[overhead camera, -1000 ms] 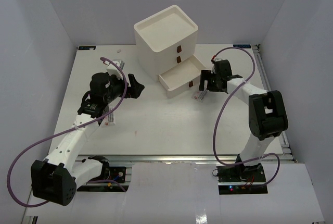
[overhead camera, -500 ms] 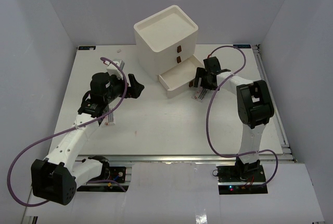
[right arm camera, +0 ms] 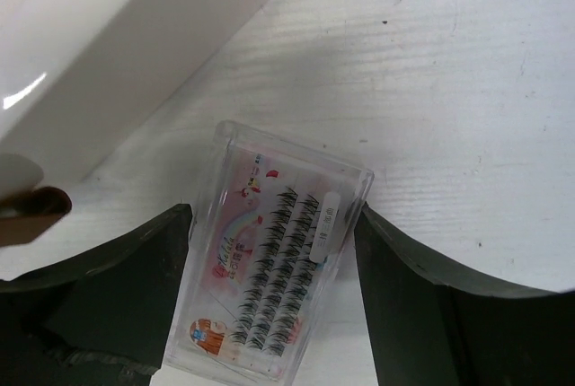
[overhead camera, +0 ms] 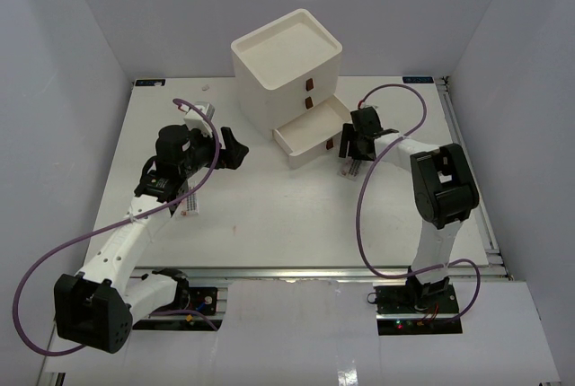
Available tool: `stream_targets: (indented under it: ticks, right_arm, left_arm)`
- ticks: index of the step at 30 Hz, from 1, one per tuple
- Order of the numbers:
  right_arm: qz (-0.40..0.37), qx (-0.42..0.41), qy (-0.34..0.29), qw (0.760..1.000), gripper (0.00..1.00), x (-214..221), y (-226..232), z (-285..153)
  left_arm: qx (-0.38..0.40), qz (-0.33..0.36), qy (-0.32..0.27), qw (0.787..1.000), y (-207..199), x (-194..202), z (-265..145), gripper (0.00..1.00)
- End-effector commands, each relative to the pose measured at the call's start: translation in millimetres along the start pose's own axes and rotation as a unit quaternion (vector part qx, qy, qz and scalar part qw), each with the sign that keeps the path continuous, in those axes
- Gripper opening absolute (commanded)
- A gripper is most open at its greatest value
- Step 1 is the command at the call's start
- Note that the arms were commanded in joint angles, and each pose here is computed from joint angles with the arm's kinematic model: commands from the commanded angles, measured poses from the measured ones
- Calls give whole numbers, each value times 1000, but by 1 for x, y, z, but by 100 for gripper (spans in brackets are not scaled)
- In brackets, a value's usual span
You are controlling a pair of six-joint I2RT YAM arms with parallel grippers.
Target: Organize the makeup
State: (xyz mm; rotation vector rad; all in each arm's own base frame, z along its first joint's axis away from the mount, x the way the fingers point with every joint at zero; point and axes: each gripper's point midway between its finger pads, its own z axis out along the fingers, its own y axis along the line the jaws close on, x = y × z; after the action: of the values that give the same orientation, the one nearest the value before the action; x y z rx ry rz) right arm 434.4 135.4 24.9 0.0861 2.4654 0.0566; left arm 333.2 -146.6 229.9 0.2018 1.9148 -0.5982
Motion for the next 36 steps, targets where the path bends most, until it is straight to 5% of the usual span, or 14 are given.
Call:
stream_targets:
  ticks: [1, 6, 12, 17, 23, 30, 36]
  right_arm:
    - [-47, -1, 24, 999, 37, 17, -15, -19]
    - [-155, -121, -41, 980, 13, -16, 17, -60]
    - [-199, -190, -147, 950, 12, -75, 45, -113]
    - [-155, -204, -192, 947, 12, -120, 63, -119]
    - [25, -238, -164, 957, 14, -151, 88, -104]
    - [105, -227, -140, 958, 46, -170, 97, -71]
    - [111, -219, -133, 960, 84, -168, 94, -60]
  left_arm:
    - [0, 5, -14, 1000, 0, -6, -4, 98]
    - [5, 4, -16, 1000, -2, -7, -5, 98]
    - [8, 3, -16, 1000, -4, -7, -5, 98]
    - [3, 3, -15, 1000, -1, -6, -4, 98]
    - [-1, 4, -14, 1000, 0, -5, -4, 98]
    - [-8, 5, -15, 1000, 3, -5, -3, 98]
    - [-10, 5, -10, 1000, 5, -3, -2, 98]
